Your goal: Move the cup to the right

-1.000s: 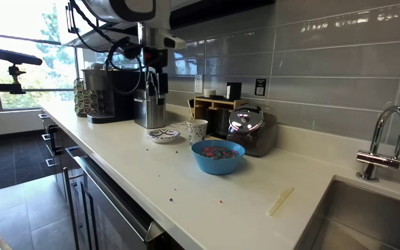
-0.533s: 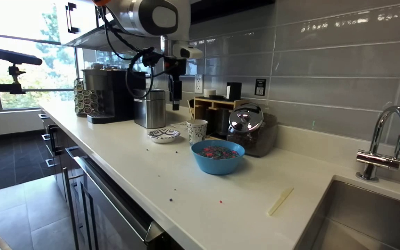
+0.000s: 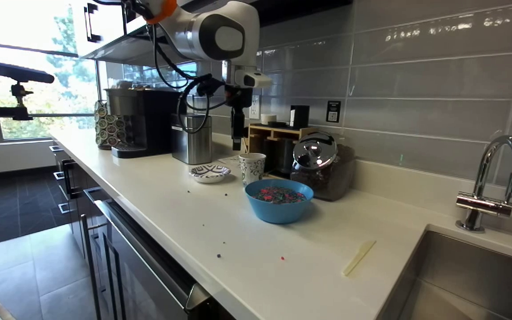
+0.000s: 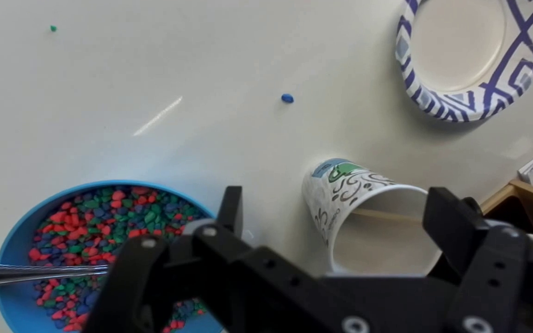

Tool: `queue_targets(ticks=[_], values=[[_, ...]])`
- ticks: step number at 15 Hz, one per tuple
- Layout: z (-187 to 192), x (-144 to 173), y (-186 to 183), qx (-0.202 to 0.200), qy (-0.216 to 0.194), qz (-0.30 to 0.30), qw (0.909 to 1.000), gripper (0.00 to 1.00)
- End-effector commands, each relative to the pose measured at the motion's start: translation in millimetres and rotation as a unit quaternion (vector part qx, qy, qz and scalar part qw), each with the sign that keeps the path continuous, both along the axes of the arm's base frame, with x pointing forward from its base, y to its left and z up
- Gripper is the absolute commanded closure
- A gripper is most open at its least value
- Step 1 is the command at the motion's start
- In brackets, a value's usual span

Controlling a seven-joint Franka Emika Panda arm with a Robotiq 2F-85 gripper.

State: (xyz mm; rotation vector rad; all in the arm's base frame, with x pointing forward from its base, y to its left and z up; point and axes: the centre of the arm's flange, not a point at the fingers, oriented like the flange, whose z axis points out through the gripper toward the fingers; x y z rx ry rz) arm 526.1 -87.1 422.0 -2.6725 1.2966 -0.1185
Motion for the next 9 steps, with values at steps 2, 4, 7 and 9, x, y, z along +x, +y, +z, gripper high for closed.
queue_targets(ticks=[2,4,7,9], values=[[-5,16,-8,-0.004,-0.004,-0.047,0.9989,0.0],[-12,28,-15,-0.011,-0.004,-0.085,0.9963,0.0],[-23,43,-23,-0.02,-0.014,-0.127,0.9916,0.0],[-33,53,-23,-0.029,-0.014,-0.142,0.9893,0.0]])
